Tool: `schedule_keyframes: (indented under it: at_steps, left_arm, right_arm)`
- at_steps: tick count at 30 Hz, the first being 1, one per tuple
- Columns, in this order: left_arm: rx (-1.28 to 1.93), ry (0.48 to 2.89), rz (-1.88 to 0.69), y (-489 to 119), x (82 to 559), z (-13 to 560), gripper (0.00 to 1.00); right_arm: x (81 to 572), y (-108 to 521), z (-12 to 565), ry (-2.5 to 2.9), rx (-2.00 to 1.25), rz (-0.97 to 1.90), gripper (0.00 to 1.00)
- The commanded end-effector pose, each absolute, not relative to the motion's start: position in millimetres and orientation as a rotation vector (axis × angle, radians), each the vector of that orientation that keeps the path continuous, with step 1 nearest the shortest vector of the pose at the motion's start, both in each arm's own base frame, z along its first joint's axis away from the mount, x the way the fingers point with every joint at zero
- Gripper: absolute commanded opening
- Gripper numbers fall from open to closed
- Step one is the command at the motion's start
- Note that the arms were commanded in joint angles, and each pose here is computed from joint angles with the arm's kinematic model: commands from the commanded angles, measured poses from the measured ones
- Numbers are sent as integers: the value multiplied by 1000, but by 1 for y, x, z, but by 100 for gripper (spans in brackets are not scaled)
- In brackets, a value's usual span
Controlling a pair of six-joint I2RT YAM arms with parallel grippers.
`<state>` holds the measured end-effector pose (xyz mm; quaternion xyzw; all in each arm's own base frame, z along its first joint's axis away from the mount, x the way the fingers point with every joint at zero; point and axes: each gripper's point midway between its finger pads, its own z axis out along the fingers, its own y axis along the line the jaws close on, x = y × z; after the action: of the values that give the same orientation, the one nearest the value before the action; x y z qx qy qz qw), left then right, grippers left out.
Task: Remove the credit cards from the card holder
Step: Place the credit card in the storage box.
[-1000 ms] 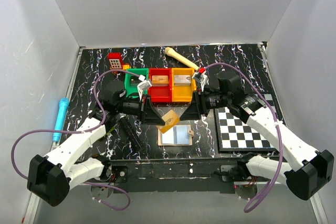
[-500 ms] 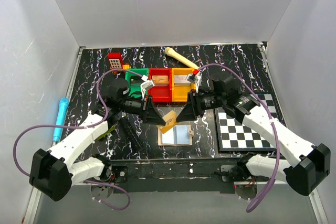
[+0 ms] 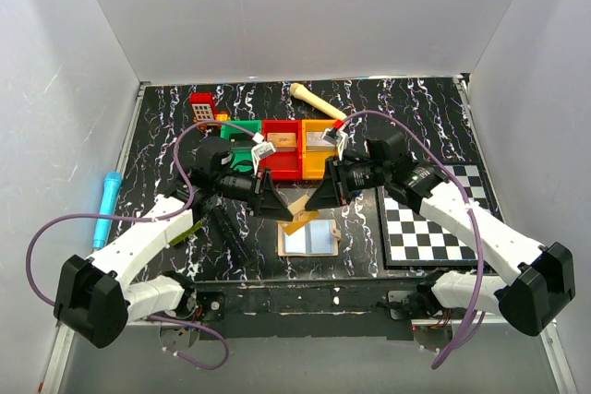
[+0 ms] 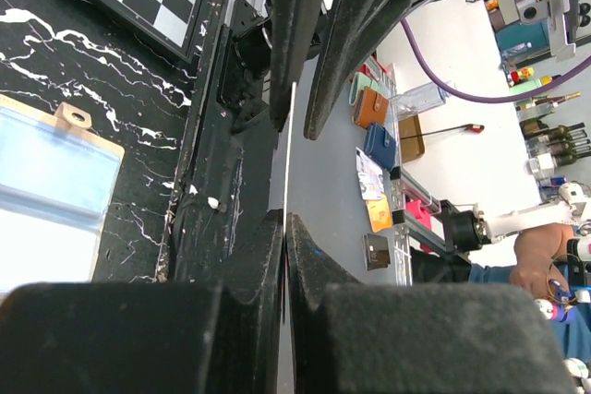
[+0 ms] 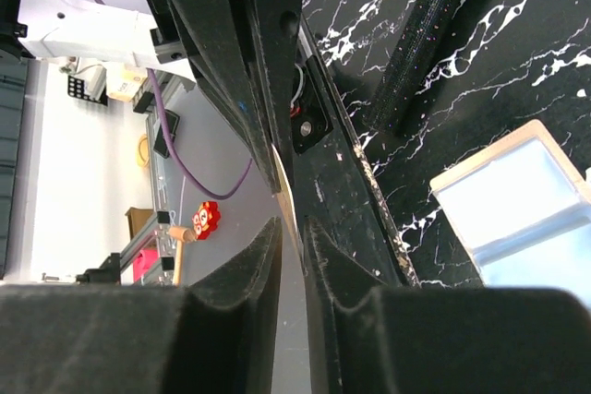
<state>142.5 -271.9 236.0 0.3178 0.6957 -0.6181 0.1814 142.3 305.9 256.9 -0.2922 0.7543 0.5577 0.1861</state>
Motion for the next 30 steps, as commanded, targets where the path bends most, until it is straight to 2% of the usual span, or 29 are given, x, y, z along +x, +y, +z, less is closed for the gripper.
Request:
schedule_keyframes:
  at_steps: [1,2,3,5,10,13,18,22,25,30]
  left_arm:
    - [923,1927,-1717,-275,147,247,0]
    - [914,1932,-1705,-276,149,246,3]
    - [897,1942,-1679,-276,154,245,18]
    - [865,1965,-1628,-276,161,240,32]
    - [792,1986,-1522,-275,176,237,51]
    - [639,2001,-1332,-263,202,232,56]
    - [276,1858,-1174,-235,232,236,60]
    - [5,1664,-1233,-213,232,255,65]
    - [-139,1623,-1295,-206,232,245,65]
    - [-129,1485,-1519,-223,217,256,59]
  right_arm:
    - [143,316,281,2009,-863,1635,15]
    - [144,316,279,2018,-852,1633,6]
    - [145,317,278,2017,-847,1630,1]
    - [146,317,278,2021,-839,1632,1]
    - [150,317,277,2023,-802,1622,1]
    - [159,316,275,2037,-728,1576,1]
    - [193,312,274,2039,-479,1567,1]
    - [218,310,281,1983,-296,1566,1]
    - [235,308,292,1855,-187,1573,1]
    - [251,309,315,1667,-58,1661,1]
